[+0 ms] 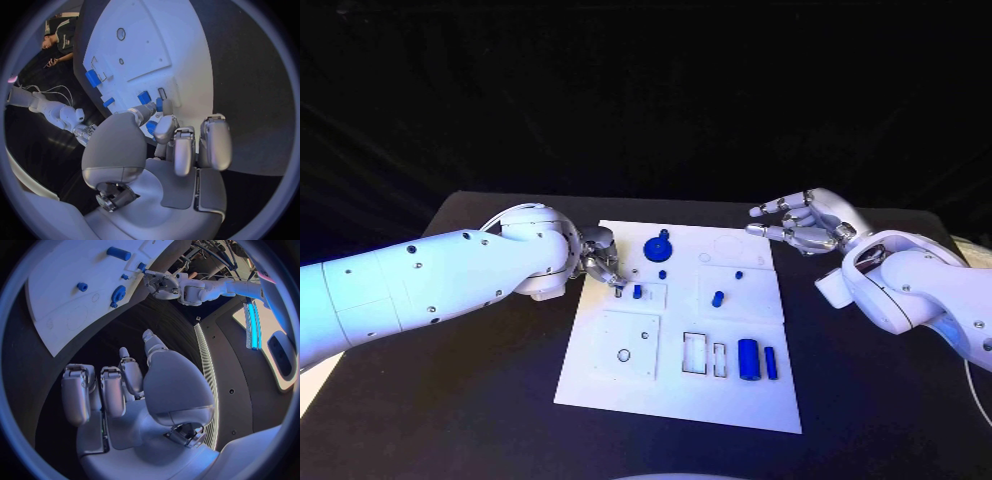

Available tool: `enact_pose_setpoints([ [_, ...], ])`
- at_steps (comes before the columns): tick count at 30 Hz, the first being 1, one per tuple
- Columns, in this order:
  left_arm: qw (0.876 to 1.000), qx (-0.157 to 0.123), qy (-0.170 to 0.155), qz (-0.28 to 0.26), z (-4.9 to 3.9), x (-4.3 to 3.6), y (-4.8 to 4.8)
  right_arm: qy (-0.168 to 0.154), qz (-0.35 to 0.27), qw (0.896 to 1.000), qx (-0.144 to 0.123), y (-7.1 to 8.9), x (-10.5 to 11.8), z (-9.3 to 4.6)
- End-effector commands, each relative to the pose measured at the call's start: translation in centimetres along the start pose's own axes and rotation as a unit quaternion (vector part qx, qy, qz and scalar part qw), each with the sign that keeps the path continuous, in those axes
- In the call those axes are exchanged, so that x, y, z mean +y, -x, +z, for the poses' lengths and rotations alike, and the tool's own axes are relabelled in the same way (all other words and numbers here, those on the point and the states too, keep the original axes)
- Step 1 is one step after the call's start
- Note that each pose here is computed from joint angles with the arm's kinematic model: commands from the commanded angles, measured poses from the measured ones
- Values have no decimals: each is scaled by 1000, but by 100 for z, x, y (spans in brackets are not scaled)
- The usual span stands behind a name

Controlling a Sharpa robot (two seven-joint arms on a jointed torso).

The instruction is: Assemble the parts on the task board

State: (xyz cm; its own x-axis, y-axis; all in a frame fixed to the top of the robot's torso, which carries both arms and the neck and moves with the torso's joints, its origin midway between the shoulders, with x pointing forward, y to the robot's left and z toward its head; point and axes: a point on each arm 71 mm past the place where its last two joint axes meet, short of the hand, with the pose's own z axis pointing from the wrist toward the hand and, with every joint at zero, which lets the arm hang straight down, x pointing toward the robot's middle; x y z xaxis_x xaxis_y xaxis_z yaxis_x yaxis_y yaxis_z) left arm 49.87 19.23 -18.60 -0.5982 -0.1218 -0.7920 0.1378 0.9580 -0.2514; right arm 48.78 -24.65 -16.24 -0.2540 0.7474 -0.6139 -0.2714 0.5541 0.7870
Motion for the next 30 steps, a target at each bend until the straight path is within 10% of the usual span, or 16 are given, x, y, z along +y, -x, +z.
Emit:
enact_pose_setpoints([
  [1,1000,14,14,18,9,16,-24,4,0,1000,6,-15,7,-1],
  [30,998,44,15,29,13,25,-69,4,1,1000,8,-20,8,-6],
])
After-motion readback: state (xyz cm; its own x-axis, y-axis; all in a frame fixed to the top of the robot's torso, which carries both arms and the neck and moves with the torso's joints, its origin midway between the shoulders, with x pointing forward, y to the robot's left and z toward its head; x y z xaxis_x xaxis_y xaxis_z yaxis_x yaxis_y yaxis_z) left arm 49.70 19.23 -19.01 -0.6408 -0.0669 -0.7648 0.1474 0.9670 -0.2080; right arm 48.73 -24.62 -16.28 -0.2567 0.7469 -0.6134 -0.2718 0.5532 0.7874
